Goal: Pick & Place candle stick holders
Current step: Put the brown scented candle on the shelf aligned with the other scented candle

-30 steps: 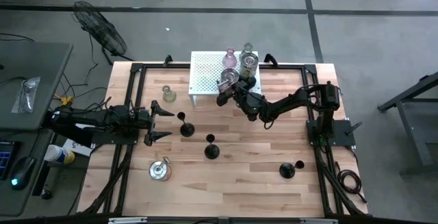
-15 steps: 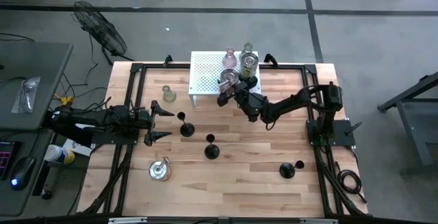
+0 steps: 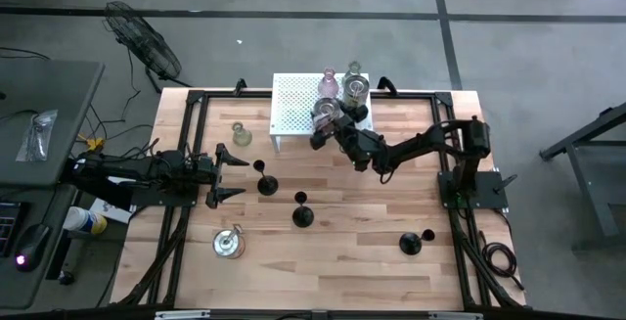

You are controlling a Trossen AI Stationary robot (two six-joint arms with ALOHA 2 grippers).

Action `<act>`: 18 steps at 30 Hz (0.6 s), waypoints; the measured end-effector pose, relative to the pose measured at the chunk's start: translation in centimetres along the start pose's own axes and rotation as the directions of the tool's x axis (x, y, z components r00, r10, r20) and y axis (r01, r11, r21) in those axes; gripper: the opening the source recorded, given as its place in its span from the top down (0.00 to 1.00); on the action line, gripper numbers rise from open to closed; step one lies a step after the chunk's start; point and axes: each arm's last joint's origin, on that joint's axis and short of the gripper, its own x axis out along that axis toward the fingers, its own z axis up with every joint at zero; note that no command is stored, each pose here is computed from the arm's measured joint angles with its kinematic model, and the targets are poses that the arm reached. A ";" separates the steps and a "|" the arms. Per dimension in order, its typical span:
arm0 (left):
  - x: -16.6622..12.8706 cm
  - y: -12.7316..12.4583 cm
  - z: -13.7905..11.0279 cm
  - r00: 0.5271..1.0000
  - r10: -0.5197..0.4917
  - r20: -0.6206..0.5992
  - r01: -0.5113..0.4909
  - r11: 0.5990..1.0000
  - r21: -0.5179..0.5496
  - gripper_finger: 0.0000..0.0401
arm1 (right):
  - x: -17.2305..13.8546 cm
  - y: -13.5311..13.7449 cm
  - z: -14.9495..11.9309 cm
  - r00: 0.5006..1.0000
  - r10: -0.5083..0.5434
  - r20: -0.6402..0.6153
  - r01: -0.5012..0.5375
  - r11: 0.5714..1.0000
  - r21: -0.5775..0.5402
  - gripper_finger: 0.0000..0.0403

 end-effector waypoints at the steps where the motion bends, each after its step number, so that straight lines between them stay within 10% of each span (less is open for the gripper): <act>1: 0.0 0.0 0.0 1.000 0.001 0.000 -0.001 1.000 0.000 0.07 | 0.2 0.0 0.2 1.000 0.004 0.008 -0.004 1.000 0.006 0.06; 18: 0.0 0.0 0.0 1.000 0.000 0.000 0.000 1.000 0.000 0.07 | 1.5 0.3 1.9 0.998 0.015 0.060 -0.010 0.996 -0.094 0.05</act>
